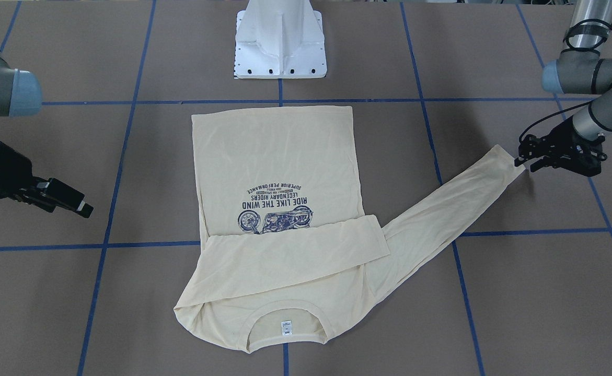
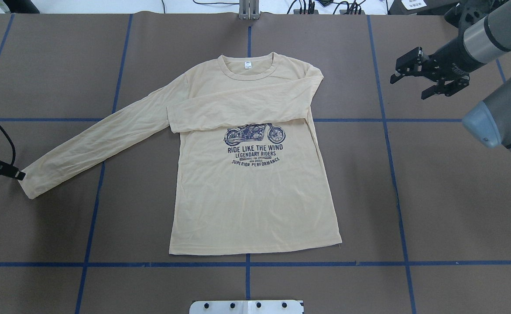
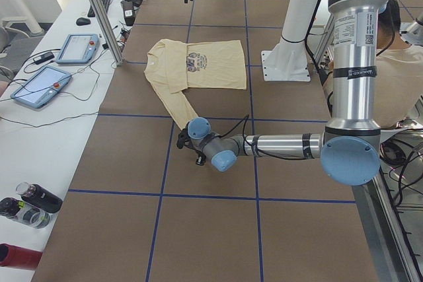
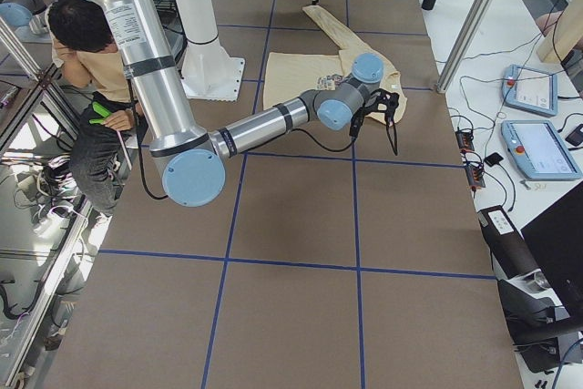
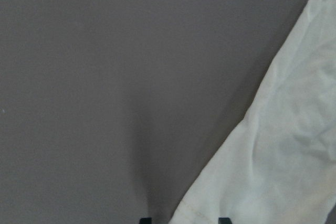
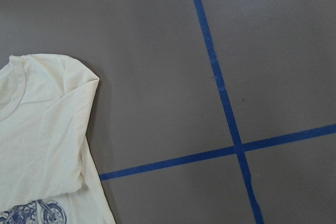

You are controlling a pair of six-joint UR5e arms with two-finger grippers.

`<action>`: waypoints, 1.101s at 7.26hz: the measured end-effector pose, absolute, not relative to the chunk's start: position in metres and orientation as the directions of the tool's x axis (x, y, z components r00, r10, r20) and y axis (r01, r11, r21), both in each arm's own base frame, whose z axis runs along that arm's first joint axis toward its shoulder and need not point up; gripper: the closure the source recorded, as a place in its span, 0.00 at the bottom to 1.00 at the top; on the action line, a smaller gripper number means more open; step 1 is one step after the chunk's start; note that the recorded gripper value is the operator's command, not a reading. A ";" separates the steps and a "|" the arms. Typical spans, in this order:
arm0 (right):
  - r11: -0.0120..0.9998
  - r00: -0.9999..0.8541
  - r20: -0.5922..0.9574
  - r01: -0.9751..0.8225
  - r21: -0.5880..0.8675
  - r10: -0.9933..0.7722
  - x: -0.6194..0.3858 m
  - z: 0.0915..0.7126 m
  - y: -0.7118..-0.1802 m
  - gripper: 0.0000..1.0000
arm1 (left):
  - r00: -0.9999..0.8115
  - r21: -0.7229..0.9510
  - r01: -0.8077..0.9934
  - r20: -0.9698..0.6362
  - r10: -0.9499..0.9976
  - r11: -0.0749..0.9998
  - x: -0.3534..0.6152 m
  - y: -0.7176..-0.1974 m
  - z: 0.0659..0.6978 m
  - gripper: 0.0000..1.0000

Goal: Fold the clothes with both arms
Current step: 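Grasp the cuff of the sleeve nearest the left gripper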

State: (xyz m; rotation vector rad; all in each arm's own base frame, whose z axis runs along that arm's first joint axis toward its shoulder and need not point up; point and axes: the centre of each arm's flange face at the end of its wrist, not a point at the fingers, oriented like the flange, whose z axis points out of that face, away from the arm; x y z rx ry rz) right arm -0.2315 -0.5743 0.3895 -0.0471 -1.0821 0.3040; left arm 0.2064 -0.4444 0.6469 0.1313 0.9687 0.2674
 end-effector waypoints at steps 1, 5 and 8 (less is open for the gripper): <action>0.958 0.431 0.863 -0.220 -0.183 0.264 -0.231 0.389 -0.573 0.01 | 0.536 0.229 -0.165 -0.795 0.283 0.959 0.207 -0.446 0.647 0.50; 0.960 0.427 0.867 -0.218 -0.178 0.258 -0.227 0.386 -0.565 0.01 | 0.536 0.231 -0.165 -0.795 0.284 0.959 0.210 -0.450 0.648 0.91; 0.959 0.428 0.866 -0.218 -0.180 0.259 -0.227 0.387 -0.564 0.01 | 0.534 0.231 -0.160 -0.797 0.281 0.960 0.211 -0.451 0.643 1.00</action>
